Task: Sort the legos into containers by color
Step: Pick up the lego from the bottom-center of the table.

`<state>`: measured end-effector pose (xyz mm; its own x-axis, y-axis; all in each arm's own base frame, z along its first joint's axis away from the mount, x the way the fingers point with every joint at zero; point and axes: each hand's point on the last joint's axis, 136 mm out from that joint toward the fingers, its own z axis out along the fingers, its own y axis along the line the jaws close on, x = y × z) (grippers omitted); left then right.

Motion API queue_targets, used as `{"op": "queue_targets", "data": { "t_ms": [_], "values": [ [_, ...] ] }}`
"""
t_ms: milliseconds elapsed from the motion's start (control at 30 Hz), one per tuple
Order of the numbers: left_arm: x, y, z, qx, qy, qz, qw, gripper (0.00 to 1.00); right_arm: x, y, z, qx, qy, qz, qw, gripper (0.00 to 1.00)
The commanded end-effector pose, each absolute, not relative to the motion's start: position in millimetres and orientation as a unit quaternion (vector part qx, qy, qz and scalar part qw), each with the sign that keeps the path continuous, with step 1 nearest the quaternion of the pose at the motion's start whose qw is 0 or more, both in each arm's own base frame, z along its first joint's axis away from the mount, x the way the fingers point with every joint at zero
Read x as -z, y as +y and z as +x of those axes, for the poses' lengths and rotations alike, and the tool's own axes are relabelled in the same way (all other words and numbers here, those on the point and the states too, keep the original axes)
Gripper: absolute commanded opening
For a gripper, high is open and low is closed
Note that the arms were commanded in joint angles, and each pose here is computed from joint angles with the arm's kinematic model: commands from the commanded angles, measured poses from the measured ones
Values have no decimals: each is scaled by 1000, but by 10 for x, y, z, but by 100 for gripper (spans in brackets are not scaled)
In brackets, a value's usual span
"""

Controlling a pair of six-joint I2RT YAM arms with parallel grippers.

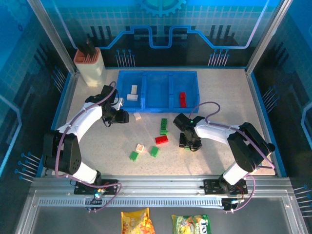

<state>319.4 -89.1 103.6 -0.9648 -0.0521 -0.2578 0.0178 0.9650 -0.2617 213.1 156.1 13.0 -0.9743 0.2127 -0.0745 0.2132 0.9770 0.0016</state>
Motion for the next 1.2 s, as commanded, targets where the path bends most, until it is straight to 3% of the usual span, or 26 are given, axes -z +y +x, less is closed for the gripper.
{"op": "queue_targets", "data": {
  "t_ms": [0, 1167],
  "values": [
    [-980, -907, 3143, 143, 982, -3, 120, 49, -97, 1473, 2037, 34, 994, 105, 27, 47],
    [-1000, -890, 3139, 139, 982, -1, 124, 49, -327, 1597, 2215, 21, 995, 78, 54, 40]
  ]
}}
